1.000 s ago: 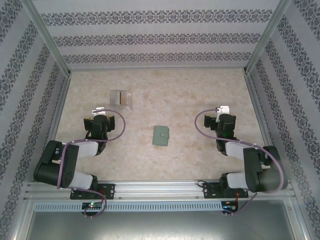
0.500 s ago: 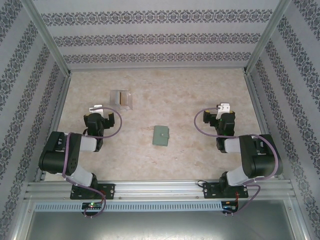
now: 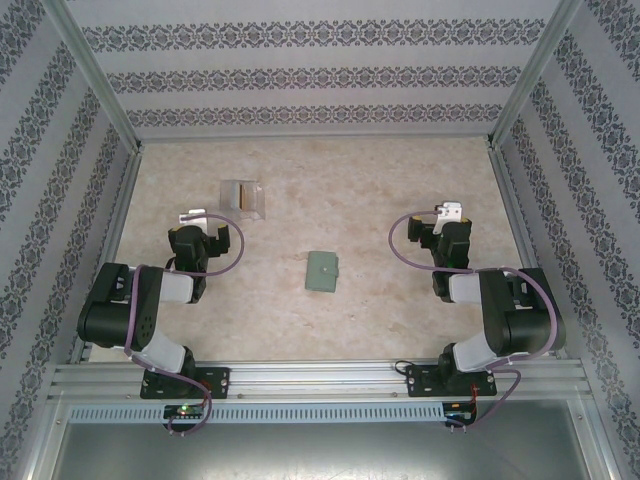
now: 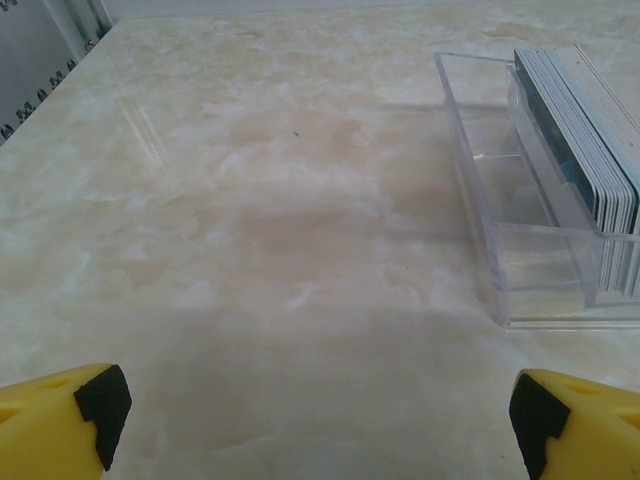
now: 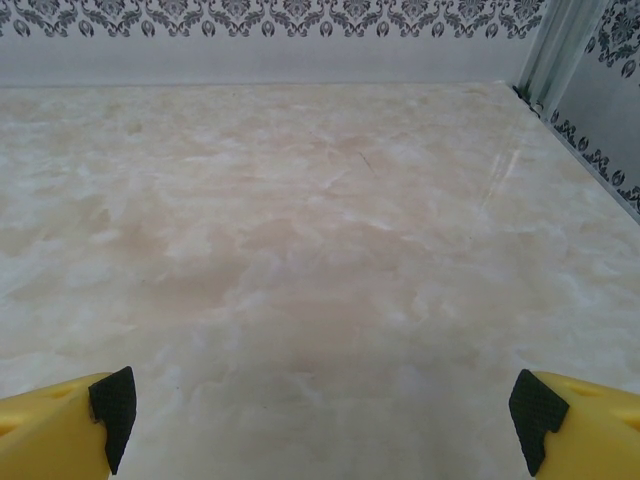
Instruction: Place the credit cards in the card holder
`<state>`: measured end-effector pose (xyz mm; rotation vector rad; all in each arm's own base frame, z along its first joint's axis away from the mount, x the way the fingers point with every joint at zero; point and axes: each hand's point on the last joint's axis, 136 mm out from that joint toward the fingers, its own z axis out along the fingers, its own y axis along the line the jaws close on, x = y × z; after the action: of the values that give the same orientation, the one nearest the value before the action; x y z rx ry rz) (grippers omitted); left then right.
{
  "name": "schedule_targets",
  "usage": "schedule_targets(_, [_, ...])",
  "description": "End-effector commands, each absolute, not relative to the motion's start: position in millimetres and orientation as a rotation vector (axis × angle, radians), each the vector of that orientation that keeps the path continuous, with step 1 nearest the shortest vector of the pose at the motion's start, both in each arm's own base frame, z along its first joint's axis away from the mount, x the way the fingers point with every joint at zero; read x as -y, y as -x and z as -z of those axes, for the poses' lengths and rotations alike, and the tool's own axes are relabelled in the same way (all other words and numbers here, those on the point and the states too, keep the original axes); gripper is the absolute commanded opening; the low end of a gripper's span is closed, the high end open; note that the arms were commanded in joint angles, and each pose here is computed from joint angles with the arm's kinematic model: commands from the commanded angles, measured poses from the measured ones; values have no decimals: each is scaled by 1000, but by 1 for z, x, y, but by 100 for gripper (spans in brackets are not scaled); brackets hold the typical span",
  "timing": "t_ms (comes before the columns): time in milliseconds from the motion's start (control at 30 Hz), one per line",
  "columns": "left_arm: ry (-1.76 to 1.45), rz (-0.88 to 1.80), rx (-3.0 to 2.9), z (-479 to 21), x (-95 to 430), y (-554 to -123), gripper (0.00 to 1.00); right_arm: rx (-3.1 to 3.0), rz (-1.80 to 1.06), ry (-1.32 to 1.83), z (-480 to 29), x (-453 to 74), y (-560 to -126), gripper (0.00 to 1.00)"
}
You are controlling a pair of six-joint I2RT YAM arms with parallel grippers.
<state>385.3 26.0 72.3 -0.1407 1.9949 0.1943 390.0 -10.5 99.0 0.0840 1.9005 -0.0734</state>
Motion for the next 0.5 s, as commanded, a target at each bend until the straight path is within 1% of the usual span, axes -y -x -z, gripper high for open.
schedule_targets(0, [166,-177,-1941,-85,-29,-393,99,-1882,65,-81,-106,7,-396,98])
schedule_targets(467, [165,-178,-1941,-85,-29,-394,99,-1891,28,-48,-105,1,-398,98])
